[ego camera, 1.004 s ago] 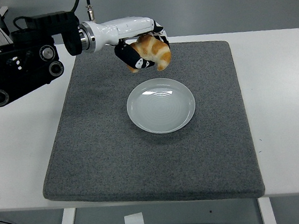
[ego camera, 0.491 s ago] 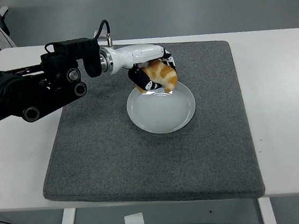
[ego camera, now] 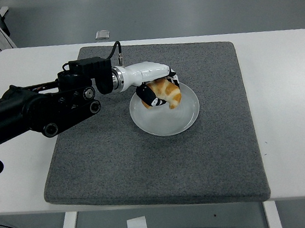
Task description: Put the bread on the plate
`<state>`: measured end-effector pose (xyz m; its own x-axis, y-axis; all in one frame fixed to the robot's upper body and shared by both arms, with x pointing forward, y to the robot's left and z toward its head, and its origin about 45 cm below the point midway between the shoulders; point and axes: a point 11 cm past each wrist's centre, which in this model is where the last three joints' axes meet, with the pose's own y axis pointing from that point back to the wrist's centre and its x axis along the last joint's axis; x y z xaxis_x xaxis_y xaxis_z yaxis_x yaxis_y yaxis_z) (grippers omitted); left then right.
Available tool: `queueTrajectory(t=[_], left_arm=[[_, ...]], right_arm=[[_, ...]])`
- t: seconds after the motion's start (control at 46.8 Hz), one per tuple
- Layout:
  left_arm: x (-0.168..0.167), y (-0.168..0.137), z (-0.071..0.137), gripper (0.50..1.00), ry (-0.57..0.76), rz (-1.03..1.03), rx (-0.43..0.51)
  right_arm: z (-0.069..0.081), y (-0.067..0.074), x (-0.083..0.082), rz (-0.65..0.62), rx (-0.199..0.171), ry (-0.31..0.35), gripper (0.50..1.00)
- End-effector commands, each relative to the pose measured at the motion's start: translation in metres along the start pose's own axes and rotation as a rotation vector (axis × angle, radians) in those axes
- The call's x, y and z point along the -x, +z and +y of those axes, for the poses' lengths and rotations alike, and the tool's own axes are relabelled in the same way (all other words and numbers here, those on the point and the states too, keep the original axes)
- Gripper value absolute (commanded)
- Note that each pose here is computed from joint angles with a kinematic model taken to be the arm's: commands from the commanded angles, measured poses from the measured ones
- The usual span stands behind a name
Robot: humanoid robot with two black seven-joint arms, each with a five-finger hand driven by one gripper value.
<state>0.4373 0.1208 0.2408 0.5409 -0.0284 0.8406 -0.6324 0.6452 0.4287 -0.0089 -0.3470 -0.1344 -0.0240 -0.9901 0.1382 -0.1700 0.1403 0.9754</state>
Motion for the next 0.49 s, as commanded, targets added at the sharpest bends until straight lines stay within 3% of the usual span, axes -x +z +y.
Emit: queueTrajectory(t=[0.0,0.278,0.299,0.363,0.47], left_arm=[[0.0062,-0.0029,-0.0015,0.5,-0.009,-0.013,-0.011],[0.0102,-0.0034,-0.0025,0.51,-0.005,-0.018,-0.012],[0.0109,-0.0036,-0.0025,0.525,-0.006,-0.017,-0.013],[0.0114,-0.0036,-0.0025,0.653,-0.007,-0.017,-0.013],[0.0122,-0.0044,-0.0024,0.763,-0.009,-0.015,-0.014]], right_arm=[[0.0001,0.0004,0.0,0.0,0.0,0.0,0.932],[-0.0001,-0.0005,0.0,0.0,-0.001,0.0,0.932],[-0.0001,-0.0005,0.0,0.0,-0.001,0.0,0.932],[0.0001,0.0004,0.0,0.0,0.0,0.0,0.932],[-0.0001,-0.0005,0.0,0.0,-0.001,0.0,0.932]])
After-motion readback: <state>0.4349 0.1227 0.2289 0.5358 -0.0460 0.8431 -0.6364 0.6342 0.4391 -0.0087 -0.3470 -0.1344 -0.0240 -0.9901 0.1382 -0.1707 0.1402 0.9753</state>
